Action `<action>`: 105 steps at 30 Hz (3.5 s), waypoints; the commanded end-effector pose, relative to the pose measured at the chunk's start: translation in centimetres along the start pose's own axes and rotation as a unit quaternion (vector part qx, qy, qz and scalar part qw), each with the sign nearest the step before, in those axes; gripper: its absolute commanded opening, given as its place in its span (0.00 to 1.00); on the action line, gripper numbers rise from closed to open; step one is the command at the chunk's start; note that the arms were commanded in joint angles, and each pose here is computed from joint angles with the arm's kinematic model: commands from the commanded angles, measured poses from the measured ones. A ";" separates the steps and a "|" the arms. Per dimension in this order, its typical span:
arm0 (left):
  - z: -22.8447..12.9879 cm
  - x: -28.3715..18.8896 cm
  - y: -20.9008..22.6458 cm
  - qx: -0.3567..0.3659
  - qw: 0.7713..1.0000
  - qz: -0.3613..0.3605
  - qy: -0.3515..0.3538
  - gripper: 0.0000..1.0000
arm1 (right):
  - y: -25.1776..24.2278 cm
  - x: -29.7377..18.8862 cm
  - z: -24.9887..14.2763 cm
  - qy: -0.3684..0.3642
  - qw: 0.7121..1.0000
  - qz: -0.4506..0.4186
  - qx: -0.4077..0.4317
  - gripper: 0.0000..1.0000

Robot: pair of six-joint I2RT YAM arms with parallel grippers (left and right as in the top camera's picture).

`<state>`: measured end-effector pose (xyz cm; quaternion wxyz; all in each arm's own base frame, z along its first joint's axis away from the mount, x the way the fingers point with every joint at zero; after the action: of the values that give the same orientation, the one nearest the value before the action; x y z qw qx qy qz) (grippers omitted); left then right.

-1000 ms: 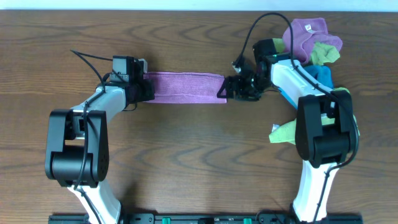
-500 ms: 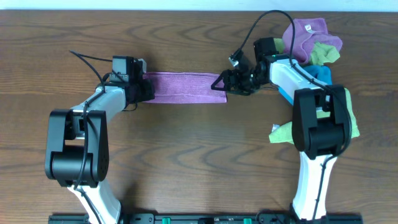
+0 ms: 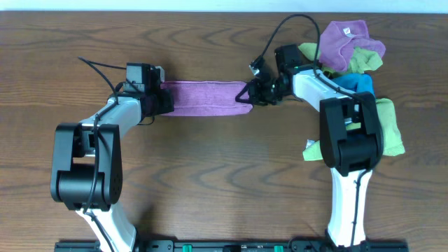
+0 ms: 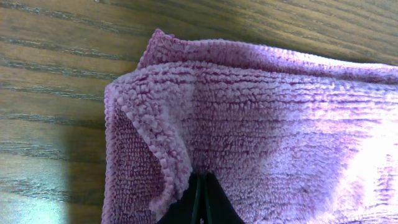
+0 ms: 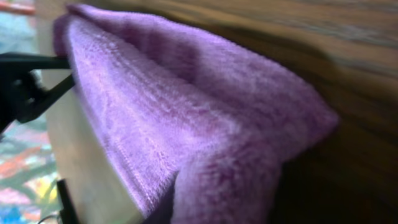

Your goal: Fold the cloth

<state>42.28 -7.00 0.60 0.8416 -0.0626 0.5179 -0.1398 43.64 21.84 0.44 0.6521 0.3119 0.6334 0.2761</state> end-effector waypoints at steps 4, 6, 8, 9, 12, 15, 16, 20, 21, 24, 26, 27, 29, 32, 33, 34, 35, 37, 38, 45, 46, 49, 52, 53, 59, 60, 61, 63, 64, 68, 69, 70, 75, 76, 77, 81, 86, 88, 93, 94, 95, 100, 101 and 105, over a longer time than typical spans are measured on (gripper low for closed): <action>-6.4 2.2 1.0 -0.031 0.995 0.016 0.093 0.06 | -3.2 1.2 -0.7 0.007 0.996 -0.065 0.055 0.02; -6.3 2.2 1.0 -0.036 0.995 0.018 0.093 0.06 | -2.1 0.6 -0.4 0.007 0.997 -0.065 0.052 0.01; -6.3 2.2 1.1 -0.041 0.995 0.021 0.092 0.06 | -0.9 -0.2 0.0 -0.001 0.997 -0.069 0.043 0.02; -6.3 2.2 1.1 -0.045 0.994 0.021 0.092 0.06 | -0.1 -0.7 0.2 -0.007 0.997 -0.075 0.036 0.02; -6.3 2.2 1.0 -0.066 0.993 0.021 0.091 0.06 | 2.1 -2.2 0.6 -0.033 0.994 -0.106 0.005 0.01; -6.0 2.3 0.3 -0.076 0.993 0.005 0.087 0.06 | 3.9 -3.2 0.6 -0.061 0.987 -0.145 -0.027 0.01; -5.9 2.3 0.0 -0.079 0.993 -0.003 0.085 0.06 | 4.4 -3.3 0.6 -0.069 0.984 -0.157 -0.037 0.02; -6.0 2.6 -1.7 -0.093 0.992 -0.017 0.088 0.06 | 6.1 -3.1 0.1 -0.095 0.972 -0.205 -0.063 0.01; -6.1 2.7 -2.6 -0.087 0.992 -0.025 0.092 0.06 | 6.7 -2.8 -0.1 -0.099 0.970 -0.210 -0.071 0.02; -6.5 3.0 -4.7 -0.069 0.992 -0.042 0.100 0.06 | 8.0 -2.2 -0.2 -0.110 0.964 -0.226 -0.091 0.02; -6.8 3.2 -5.7 -0.068 0.991 -0.045 0.105 0.06 | 9.0 -1.8 -0.4 -0.112 0.963 -0.224 -0.103 0.02; -6.9 3.3 -6.1 -0.068 0.991 -0.047 0.107 0.06 | 9.4 -1.6 -0.5 -0.111 0.963 -0.222 -0.107 0.02; -7.1 3.4 -6.9 -0.067 0.991 -0.050 0.109 0.06 | 9.9 -1.2 -0.8 -0.110 0.962 -0.222 -0.112 0.01; -7.3 3.5 -7.7 -0.058 0.991 -0.054 0.112 0.06 | 9.7 -1.2 -0.9 -0.114 0.958 -0.236 -0.113 0.01; -7.3 3.5 -7.9 -0.056 0.991 -0.055 0.112 0.06 | 9.7 -1.3 -1.0 -0.113 0.959 -0.237 -0.112 0.02; -7.3 3.5 -8.0 -0.057 0.990 -0.057 0.112 0.06 | 9.7 -1.3 -1.0 -0.112 0.959 -0.237 -0.112 0.02; -7.2 3.5 -8.3 -0.058 0.990 -0.064 0.111 0.06 | 9.7 -1.3 -1.0 -0.111 0.958 -0.238 -0.111 0.01; -6.7 3.5 -9.2 -0.064 0.989 -0.091 0.103 0.06 | 9.8 -1.4 -1.1 -0.110 0.959 -0.238 -0.111 0.01; -6.4 3.5 -9.6 -0.069 0.988 -0.100 0.098 0.06 | 10.0 -1.4 -1.1 -0.110 0.959 -0.237 -0.112 0.01; -5.2 3.5 -10.4 -0.083 0.986 -0.123 0.078 0.06 | 10.0 -1.4 -1.5 -0.103 0.960 -0.237 -0.111 0.01; -5.0 3.4 -10.8 -0.082 0.985 -0.134 0.076 0.06 | 10.0 -1.4 -1.5 -0.102 0.960 -0.238 -0.111 0.02; -4.2 2.9 -11.7 -0.077 0.981 -0.165 0.064 0.06 | 9.7 -1.6 -1.6 -0.100 0.959 -0.240 -0.107 0.02; -2.9 1.9 -12.0 -0.069 0.983 -0.167 0.042 0.06 | 9.5 -1.7 -1.7 -0.096 0.959 -0.244 -0.110 0.02; -2.4 1.5 -11.9 -0.067 0.983 -0.165 0.033 0.06 | 9.5 -1.7 -1.7 -0.095 0.959 -0.245 -0.109 0.02; 1.8 -3.0 -11.1 -0.054 0.986 -0.153 -0.046 0.06 | 9.5 -2.2 -1.8 -0.091 0.957 -0.248 -0.118 0.02; 2.5 -3.9 -11.1 -0.053 0.985 -0.154 -0.059 0.06 | 9.6 -2.3 -1.8 -0.093 0.957 -0.247 -0.119 0.02; 3.2 -4.8 -11.0 -0.052 0.984 -0.154 -0.073 0.06 | 9.7 -2.4 -1.8 -0.094 0.957 -0.246 -0.120 0.02; 4.5 -6.9 -10.9 -0.049 0.981 -0.156 -0.101 0.05 | 9.9 -2.6 -1.8 -0.094 0.956 -0.246 -0.127 0.01; 5.3 -8.3 -10.9 -0.046 0.979 -0.156 -0.119 0.06 | 10.0 -2.7 -1.8 -0.093 0.956 -0.246 -0.131 0.02; 7.1 -13.7 -10.2 -0.045 0.972 -0.152 -0.176 0.06 | 10.3 -2.6 -1.9 -0.094 0.956 -0.244 -0.137 0.02; 7.2 -15.2 -9.8 -0.049 0.970 -0.148 -0.185 0.06 | 10.4 -2.6 -2.0 -0.093 0.955 -0.243 -0.140 0.01; 7.0 -16.9 -9.2 -0.056 0.969 -0.142 -0.192 0.06 | 10.6 -2.3 -2.1 -0.091 0.954 -0.242 -0.151 0.02; 6.0 -25.2 -7.6 -0.034 0.960 -0.110 -0.255 0.06 | 12.6 -0.6 -2.6 -0.093 0.950 -0.226 -0.194 0.01; 5.6 -26.7 -7.5 -0.029 0.957 -0.103 -0.269 0.06 | 12.9 -0.2 -2.8 -0.091 0.949 -0.224 -0.204 0.01; 5.2 -28.1 -7.3 -0.025 0.955 -0.094 -0.281 0.06 | 13.2 0.2 -3.0 -0.092 0.948 -0.221 -0.211 0.01; 3.4 -30.3 -7.6 -0.008 0.954 -0.081 -0.289 0.06 | 13.2 1.3 -3.3 -0.091 0.941 -0.234 -0.227 0.01; 1.7 -30.0 -7.8 -0.020 0.962 -0.081 -0.261 0.06 | 12.5 2.2 -3.5 -0.097 0.928 -0.268 -0.239 0.01; 1.3 -29.8 -7.7 -0.012 0.964 -0.078 -0.252 0.06 | 13.1 2.7 -3.8 -0.094 0.922 -0.268 -0.264 0.01; 1.4 -31.0 -8.4 0.003 0.959 -0.084 -0.271 0.06 | 14.2 3.9 -5.4 -0.080 0.903 -0.277 -0.318 0.01; 1.3 -31.3 -8.5 0.006 0.957 -0.083 -0.276 0.06 | 14.2 4.0 -5.5 -0.080 0.899 -0.283 -0.326 0.01; 1.3 -31.6 -8.6 0.008 0.956 -0.083 -0.281 0.06 | 14.3 4.2 -5.7 -0.078 0.894 -0.286 -0.336 0.01; 1.0 -33.0 -9.1 0.018 0.950 -0.083 -0.302 0.06 | 14.7 4.9 -7.0 -0.064 0.877 -0.298 -0.371 0.01; 1.0 -33.2 -9.2 0.019 0.949 -0.083 -0.304 0.06 | 14.7 5.0 -7.1 -0.062 0.877 -0.298 -0.372 0.01; 0.8 -33.2 -9.3 0.019 0.949 -0.087 -0.302 0.06 | 14.1 5.6 -7.4 -0.054 0.877 -0.303 -0.370 0.01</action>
<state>27.49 -5.78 31.42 0.9443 -0.1366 0.2337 -0.1872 36.84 35.42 8.07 0.8063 -0.1271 0.5148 0.2620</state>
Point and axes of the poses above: each gripper's point midway between its finger pads, its own x axis out along the fingers, its own y axis along the line the jaws close on, z = x × y, the point moved 1 cm from there along -x, back along the fingers, and after that the axes turned 12 degrees about x, right-handed, at the moved point
